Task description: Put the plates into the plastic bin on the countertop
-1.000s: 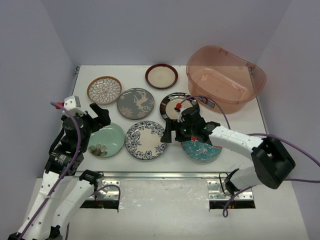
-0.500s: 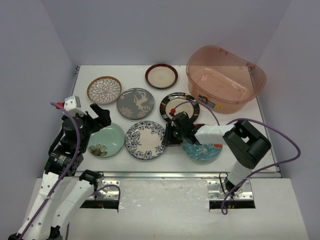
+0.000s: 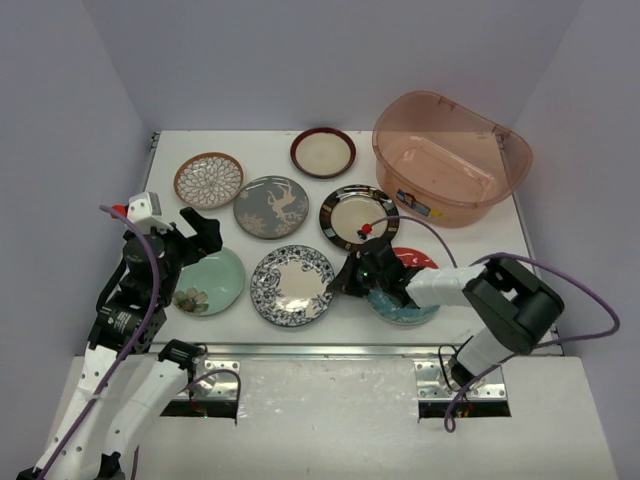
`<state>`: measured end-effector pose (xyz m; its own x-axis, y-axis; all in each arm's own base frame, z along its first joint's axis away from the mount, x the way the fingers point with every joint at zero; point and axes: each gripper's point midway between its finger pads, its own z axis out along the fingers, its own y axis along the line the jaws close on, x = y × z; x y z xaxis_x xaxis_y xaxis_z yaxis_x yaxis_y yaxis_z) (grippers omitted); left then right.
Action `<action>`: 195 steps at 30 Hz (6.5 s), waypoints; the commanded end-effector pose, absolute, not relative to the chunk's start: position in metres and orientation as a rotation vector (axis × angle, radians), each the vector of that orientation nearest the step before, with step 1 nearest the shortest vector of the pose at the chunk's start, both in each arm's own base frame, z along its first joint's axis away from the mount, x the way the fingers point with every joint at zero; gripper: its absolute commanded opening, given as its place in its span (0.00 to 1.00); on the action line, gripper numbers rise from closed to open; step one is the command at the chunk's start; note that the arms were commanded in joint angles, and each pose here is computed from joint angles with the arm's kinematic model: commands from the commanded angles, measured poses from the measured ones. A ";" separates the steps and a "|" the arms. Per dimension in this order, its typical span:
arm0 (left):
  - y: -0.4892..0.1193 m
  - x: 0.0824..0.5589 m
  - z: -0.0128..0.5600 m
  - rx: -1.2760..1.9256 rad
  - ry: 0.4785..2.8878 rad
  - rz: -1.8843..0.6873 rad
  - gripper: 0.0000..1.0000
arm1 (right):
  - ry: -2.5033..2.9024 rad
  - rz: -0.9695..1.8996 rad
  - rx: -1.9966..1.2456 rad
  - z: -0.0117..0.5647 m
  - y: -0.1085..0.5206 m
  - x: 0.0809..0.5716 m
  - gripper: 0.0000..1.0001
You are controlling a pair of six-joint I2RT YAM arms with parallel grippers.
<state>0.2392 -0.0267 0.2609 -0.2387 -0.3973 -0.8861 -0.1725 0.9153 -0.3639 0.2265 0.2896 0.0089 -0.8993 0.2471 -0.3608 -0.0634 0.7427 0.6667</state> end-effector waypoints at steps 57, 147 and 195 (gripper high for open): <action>-0.040 0.248 0.263 -0.362 1.821 -0.264 1.00 | 1.577 0.487 0.925 0.289 -0.047 0.526 0.00; -0.028 0.241 0.266 -0.455 1.794 -0.230 1.00 | 2.126 0.777 0.788 0.010 0.381 0.392 0.85; -0.028 0.237 0.266 -0.457 1.787 -0.232 1.00 | 1.675 1.544 0.543 0.232 0.358 0.361 0.00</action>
<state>0.2335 -0.0257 0.2564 -0.2401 -0.4140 -0.8780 -0.1975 0.9064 -0.3734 0.3461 0.3557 0.0929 -0.6797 0.6798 -0.2755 0.0933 0.4527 0.8867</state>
